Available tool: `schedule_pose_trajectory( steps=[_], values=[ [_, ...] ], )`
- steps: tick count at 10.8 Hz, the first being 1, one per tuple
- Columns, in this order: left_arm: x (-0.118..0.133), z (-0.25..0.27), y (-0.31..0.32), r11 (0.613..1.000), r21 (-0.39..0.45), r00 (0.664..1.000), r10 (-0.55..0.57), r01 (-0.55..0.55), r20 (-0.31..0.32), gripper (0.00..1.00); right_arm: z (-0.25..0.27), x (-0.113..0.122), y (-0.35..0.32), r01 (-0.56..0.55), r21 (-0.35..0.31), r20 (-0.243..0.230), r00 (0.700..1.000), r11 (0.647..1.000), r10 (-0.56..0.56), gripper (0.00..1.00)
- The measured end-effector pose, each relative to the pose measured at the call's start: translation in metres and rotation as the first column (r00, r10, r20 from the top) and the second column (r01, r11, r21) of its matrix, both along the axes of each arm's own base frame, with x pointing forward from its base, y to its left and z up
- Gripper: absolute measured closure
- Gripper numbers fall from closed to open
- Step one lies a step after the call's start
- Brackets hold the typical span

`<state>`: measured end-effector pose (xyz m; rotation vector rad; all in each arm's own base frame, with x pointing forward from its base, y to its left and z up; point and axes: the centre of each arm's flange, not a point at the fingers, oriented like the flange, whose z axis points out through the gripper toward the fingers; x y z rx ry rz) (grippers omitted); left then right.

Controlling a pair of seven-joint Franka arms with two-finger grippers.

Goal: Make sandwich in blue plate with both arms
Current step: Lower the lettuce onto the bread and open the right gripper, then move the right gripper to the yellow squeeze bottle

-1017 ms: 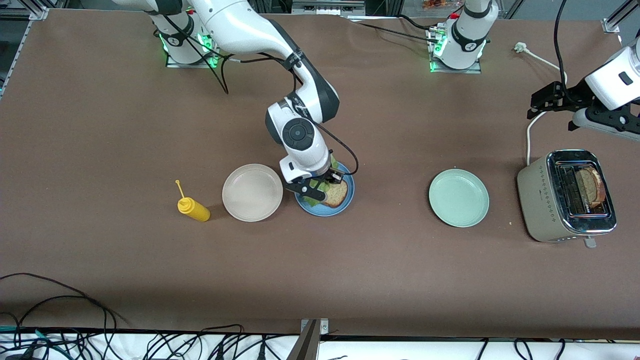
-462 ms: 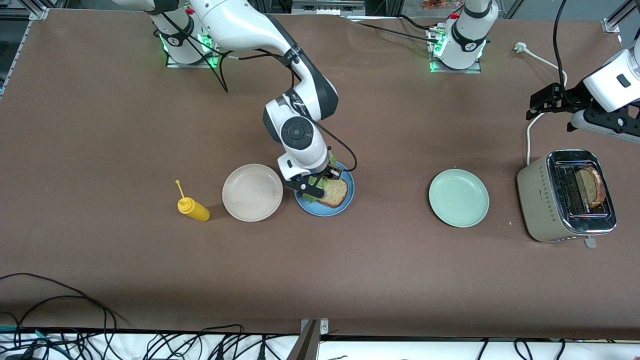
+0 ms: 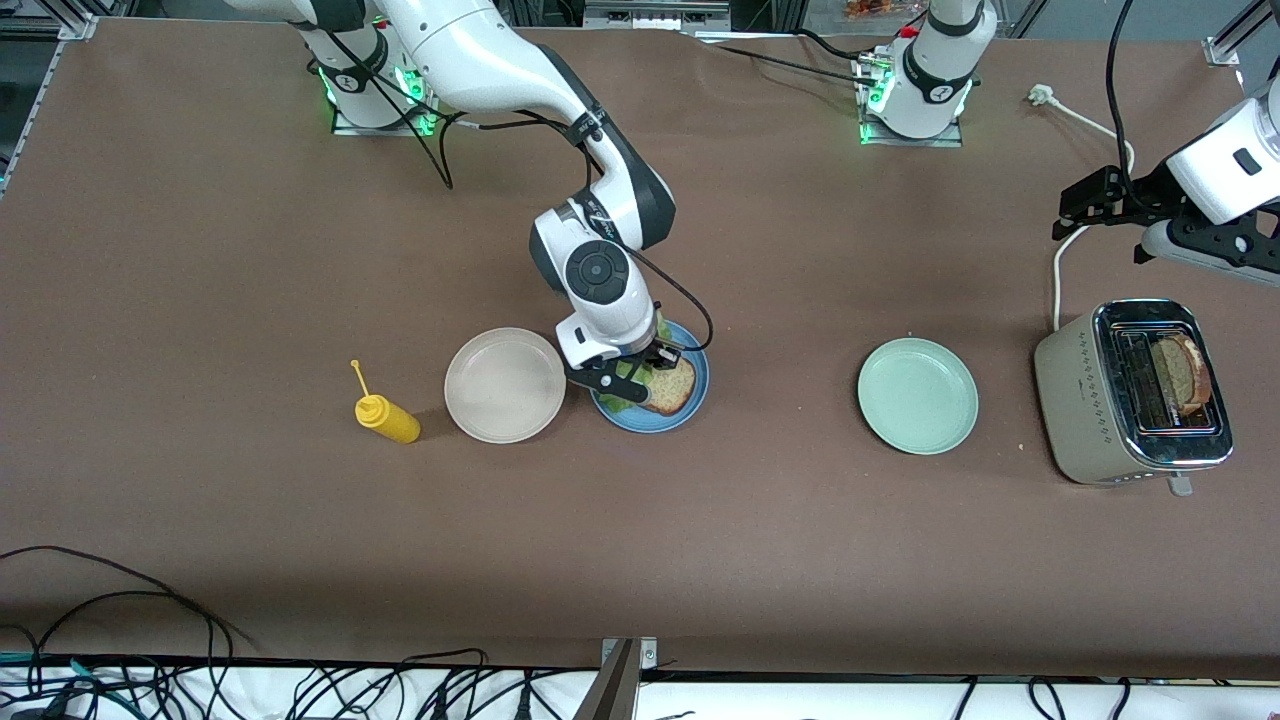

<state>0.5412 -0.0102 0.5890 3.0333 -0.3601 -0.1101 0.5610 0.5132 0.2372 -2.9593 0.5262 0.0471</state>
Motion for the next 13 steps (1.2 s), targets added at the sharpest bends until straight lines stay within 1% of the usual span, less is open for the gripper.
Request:
schedule_pose_trajectory(
  steps=[2, 4, 5, 6, 7, 8, 9, 11, 13],
  values=[
    [0.000, 0.000, 0.000, 1.000, 0.000, 1.000, 0.000, 0.000, 0.000, 0.00, 0.014, 0.003, 0.006, -0.004, 0.020, 0.020, 1.000, 1.000, 0.004, 0.60],
    [0.000, 0.000, 0.000, 1.000, 0.000, 1.000, 0.000, 0.000, 0.000, 0.00, 0.024, 0.005, 0.008, -0.006, 0.032, 0.031, 0.999, 0.999, 0.005, 0.33],
    [0.000, 0.000, 0.000, 1.000, 0.000, 1.000, 0.000, 0.000, 0.000, 0.00, 0.027, 0.005, 0.008, -0.005, 0.035, 0.035, 0.999, 0.999, 0.004, 0.22],
    [0.000, 0.000, 0.000, 1.000, 0.000, 1.000, 0.000, 0.000, 0.000, 0.00, 0.029, 0.006, 0.008, -0.005, 0.038, 0.037, 0.999, 0.999, 0.003, 0.08],
    [0.000, 0.000, 0.000, 1.000, 0.000, 1.000, 0.000, 0.000, 0.000, 0.00, 0.031, 0.007, 0.008, -0.004, 0.039, 0.038, 0.999, 0.999, 0.003, 0.00],
    [0.000, 0.000, 0.000, 1.000, 0.000, 1.000, 0.000, 0.000, 0.000, 0.00, 0.036, 0.009, 0.008, -0.005, 0.044, 0.044, 0.999, 0.999, 0.003, 0.00],
    [0.000, 0.000, 0.000, 1.000, 0.000, 1.000, 0.000, 0.000, 0.000, 0.00, 0.047, 0.014, 0.004, -0.025, 0.053, 0.060, 0.998, 0.998, 0.022, 0.00],
    [0.000, 0.000, 0.000, 1.000, 0.000, 1.000, 0.000, 0.000, 0.000, 0.00, 0.072, 0.030, -0.023, -0.128, 0.040, 0.048, 0.991, 0.991, 0.126, 0.00],
    [0.000, 0.000, 0.000, 1.000, 0.000, 1.000, 0.000, 0.000, 0.000, 0.00, 0.101, 0.053, -0.074, -0.236, 0.037, 0.049, 0.971, 0.971, 0.234, 0.00]
  ],
)
